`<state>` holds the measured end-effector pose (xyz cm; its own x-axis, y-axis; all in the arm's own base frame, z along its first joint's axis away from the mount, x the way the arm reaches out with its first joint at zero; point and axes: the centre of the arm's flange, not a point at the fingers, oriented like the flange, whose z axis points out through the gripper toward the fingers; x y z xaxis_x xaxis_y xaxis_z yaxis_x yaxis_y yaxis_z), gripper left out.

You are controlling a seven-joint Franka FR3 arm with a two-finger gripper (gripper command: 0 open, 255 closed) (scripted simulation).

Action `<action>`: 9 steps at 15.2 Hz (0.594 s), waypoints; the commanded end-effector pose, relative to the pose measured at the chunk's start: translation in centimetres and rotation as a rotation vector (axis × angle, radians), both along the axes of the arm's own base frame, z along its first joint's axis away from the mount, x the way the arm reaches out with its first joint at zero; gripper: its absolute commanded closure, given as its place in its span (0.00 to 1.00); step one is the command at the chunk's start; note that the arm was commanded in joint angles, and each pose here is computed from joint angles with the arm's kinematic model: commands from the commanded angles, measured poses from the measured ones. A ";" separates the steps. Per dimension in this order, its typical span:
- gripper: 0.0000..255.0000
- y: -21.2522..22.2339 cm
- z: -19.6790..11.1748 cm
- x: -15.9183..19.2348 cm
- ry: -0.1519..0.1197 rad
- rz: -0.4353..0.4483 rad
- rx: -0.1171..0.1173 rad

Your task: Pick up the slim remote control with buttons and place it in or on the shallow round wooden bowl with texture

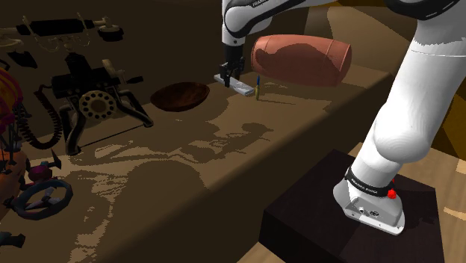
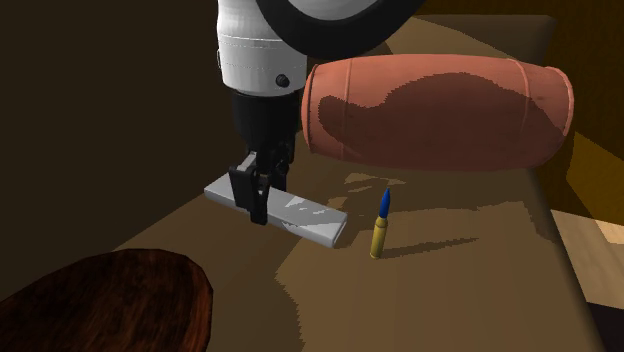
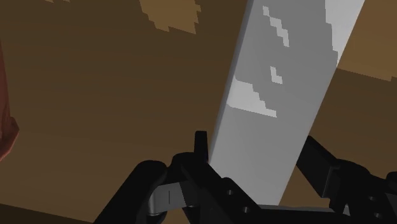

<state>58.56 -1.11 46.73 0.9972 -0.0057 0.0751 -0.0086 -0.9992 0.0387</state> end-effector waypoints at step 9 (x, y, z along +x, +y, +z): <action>1.00 0.0 4.2 0.0 0.000 0.001 0.000</action>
